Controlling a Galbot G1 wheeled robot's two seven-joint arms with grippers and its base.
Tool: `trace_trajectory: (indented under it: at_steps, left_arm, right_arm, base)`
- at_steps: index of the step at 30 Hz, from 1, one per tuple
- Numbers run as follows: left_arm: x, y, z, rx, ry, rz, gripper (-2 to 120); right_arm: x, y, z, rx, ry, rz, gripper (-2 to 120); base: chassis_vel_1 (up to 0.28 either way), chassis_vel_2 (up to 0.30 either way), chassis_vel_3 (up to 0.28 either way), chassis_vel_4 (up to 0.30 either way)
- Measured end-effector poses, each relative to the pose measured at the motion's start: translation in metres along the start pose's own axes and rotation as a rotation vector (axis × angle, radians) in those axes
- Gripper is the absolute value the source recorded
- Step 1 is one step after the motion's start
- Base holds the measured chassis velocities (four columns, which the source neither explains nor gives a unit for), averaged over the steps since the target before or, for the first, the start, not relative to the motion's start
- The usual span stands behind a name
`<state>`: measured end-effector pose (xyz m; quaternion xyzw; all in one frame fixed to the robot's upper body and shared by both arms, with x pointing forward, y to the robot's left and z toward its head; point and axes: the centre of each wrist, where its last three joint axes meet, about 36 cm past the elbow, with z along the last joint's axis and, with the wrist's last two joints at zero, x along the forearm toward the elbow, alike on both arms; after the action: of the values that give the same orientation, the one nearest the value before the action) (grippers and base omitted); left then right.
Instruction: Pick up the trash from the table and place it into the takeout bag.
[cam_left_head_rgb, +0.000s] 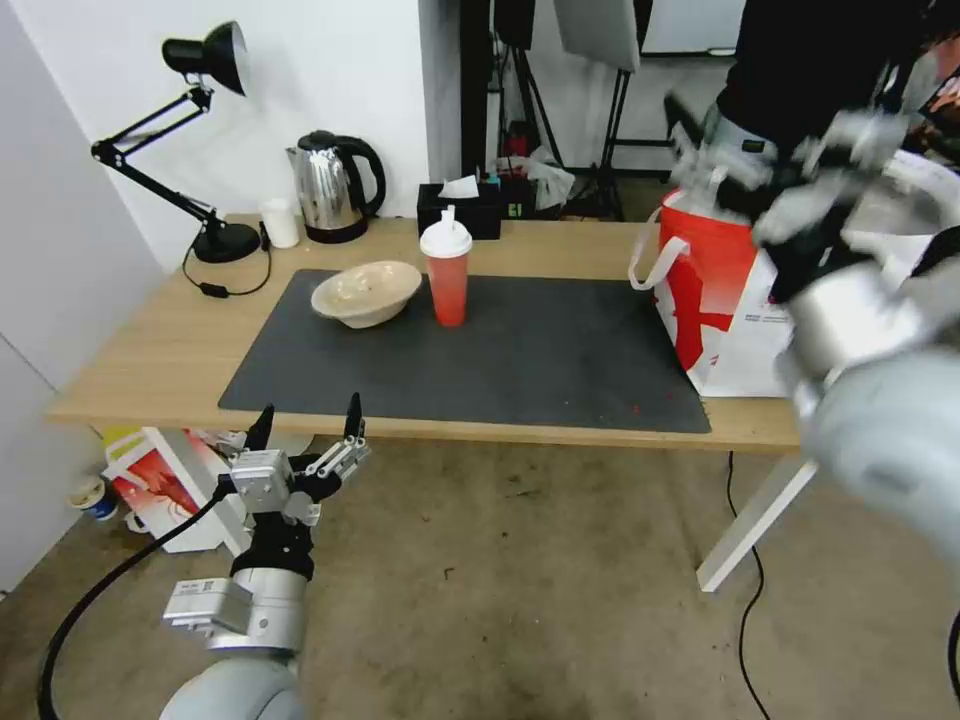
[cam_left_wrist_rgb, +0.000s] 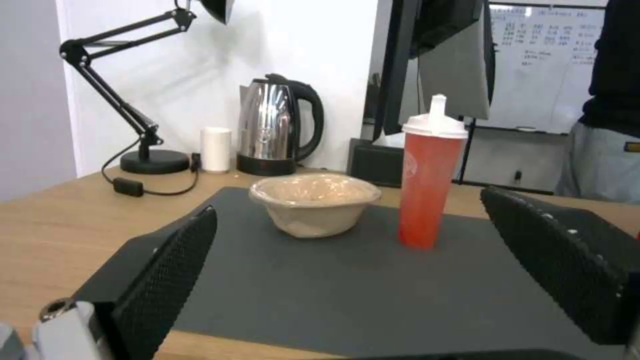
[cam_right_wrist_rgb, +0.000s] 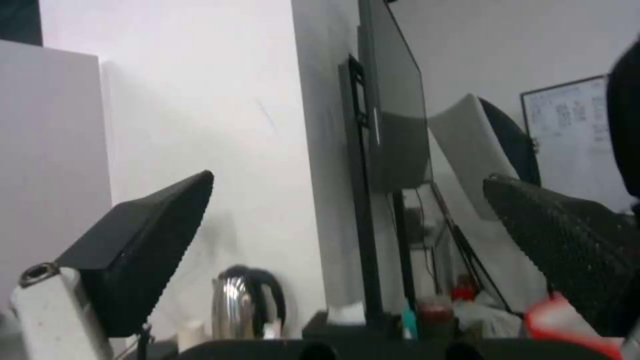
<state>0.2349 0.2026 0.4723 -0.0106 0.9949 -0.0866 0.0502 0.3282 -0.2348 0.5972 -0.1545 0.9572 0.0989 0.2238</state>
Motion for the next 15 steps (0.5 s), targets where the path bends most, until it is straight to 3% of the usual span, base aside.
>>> trace_trajectory:
  at_steps: [4, 10, 15]
  left_arm:
    - [0.0, 0.0, -0.001, 0.001, -0.003, -0.001, 99]
    - [0.0, 0.001, -0.002, -0.003, -0.004, -0.003, 99]
    - [0.002, 0.002, -0.001, -0.005, 0.004, -0.003, 99]
  right_arm:
    - [0.038, 0.018, 0.013, -0.009, 0.019, 0.038, 100]
    - [0.063, 0.026, 0.024, 0.015, 0.028, 0.084, 100]
    - [0.109, 0.038, 0.041, 0.104, 0.141, 0.164, 100]
  base:
    - [0.0, 0.0, 0.0, 0.0]
    - [0.0, 0.0, 0.0, 0.0]
    - [0.0, 0.0, 0.0, 0.0]
